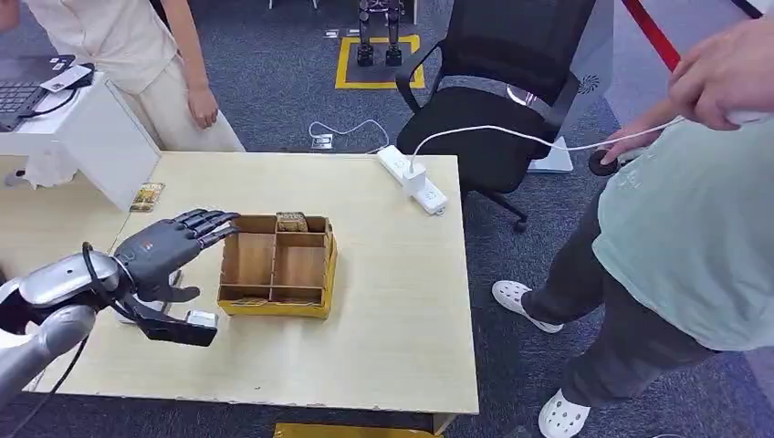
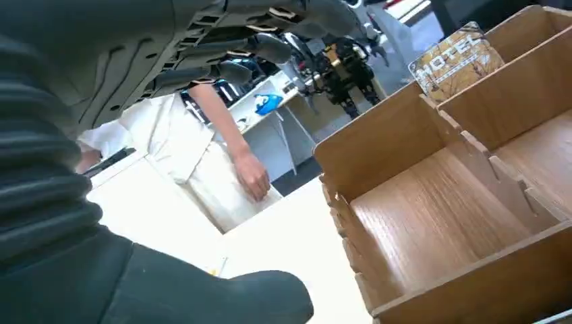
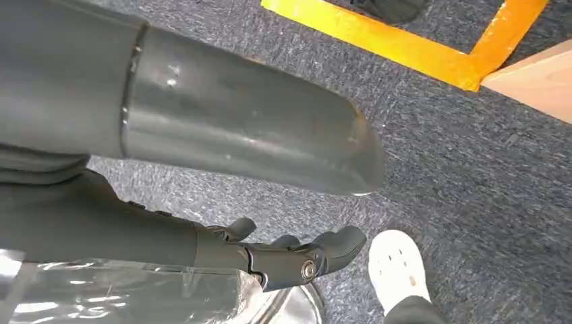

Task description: Pass the card to the sensor for recognition and then transmit it.

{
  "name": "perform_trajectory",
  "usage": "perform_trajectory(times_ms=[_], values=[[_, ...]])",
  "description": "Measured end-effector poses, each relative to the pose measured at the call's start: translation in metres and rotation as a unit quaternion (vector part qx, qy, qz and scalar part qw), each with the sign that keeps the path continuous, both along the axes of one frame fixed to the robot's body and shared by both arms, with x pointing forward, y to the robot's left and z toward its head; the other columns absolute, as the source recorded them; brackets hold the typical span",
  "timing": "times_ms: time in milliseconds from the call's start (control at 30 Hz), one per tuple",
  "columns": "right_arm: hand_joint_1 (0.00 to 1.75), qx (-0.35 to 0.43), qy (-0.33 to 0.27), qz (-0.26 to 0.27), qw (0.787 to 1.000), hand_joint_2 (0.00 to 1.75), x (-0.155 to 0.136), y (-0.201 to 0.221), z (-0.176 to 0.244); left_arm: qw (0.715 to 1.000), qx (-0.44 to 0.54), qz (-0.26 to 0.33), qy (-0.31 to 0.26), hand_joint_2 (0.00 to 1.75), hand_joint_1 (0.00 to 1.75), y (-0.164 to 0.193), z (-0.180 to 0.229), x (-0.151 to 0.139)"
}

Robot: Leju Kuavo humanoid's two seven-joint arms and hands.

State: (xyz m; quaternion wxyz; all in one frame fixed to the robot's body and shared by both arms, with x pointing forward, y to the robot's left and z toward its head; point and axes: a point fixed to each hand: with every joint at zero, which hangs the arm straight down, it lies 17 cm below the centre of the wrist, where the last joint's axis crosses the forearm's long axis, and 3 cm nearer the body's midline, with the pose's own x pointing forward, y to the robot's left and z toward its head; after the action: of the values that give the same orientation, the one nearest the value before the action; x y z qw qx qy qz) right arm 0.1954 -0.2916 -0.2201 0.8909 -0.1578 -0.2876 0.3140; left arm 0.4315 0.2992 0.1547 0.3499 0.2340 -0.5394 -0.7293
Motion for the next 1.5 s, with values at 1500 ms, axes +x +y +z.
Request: perform_trajectory(times_ms=[1500], values=[[0.00, 0.005, 0.005, -0.008, 1.000, 0.00, 0.000, 0.004, -0.002, 0.998, 0.011, -0.064, 0.003, 1.75, 0.00, -0.060, -0.053, -0.043]])
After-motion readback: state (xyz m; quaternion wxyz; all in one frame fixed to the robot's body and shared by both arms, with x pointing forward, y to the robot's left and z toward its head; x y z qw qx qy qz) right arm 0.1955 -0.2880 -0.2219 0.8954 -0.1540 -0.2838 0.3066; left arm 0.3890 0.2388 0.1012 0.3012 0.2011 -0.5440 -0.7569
